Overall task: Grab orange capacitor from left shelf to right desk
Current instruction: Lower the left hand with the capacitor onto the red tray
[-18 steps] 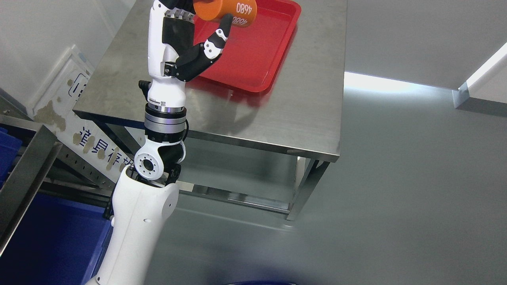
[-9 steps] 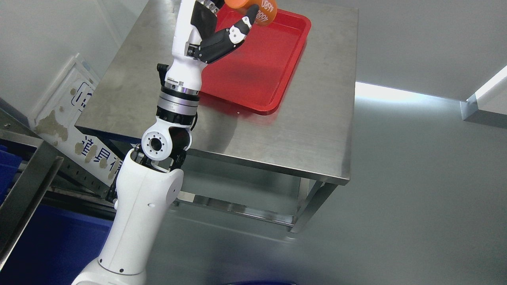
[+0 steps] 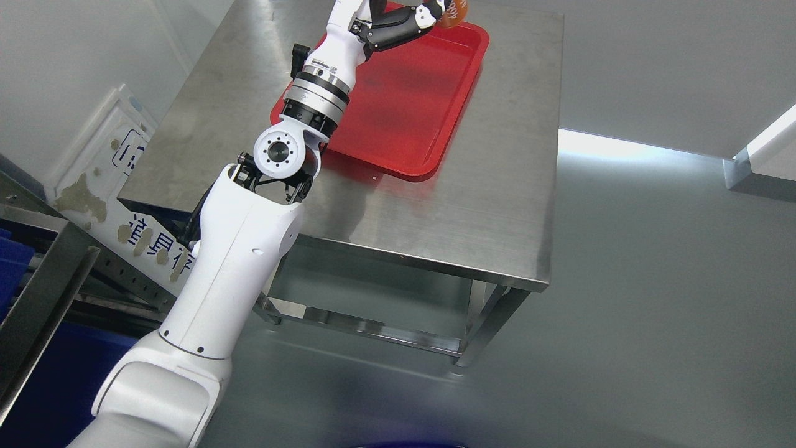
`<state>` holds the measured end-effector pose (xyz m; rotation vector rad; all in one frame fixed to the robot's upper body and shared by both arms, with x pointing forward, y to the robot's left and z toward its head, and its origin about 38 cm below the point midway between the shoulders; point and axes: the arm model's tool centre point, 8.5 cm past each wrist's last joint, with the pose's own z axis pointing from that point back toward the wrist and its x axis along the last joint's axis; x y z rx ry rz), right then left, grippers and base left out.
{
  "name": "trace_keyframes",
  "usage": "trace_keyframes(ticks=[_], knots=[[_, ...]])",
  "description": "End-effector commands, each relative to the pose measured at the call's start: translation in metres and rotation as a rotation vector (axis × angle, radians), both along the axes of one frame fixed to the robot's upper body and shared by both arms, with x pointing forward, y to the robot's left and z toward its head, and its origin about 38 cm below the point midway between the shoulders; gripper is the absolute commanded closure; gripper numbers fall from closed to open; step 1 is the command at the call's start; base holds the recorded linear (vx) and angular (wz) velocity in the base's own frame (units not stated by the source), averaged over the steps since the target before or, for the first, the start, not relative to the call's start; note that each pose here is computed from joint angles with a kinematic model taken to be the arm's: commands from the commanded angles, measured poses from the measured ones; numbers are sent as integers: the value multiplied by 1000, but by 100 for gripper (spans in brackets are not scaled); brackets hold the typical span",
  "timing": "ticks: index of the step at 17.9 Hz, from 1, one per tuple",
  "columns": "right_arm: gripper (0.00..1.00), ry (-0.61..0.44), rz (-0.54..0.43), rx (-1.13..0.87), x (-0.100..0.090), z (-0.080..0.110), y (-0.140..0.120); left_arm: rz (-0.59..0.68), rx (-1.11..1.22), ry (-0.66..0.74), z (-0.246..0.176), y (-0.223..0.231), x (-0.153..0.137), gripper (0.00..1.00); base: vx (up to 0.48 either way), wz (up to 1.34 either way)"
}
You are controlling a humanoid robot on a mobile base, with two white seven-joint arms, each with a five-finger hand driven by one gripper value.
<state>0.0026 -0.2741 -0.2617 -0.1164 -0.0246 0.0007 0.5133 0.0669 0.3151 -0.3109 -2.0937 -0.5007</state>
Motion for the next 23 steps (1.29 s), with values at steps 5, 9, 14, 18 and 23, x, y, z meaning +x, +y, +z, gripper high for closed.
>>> trace_keyframes(ticks=[5, 9, 14, 18, 23], knots=[[0, 2, -8, -18, -7, 1, -11, 258, 206, 339, -114, 66, 72, 98, 0, 0], [0, 2, -8, -18, -7, 1, -11, 278, 213, 319, -112, 72, 74, 97, 0, 0], [0, 2, -8, -18, -7, 1, -11, 289, 190, 309, -114, 80, 73, 94, 0, 0], [0, 2, -8, -18, -7, 1, -11, 279, 183, 297, -112, 79, 73, 88, 0, 0], [0, 2, -8, -18, -7, 1, -11, 276, 183, 296, -112, 78, 72, 69, 0, 0]])
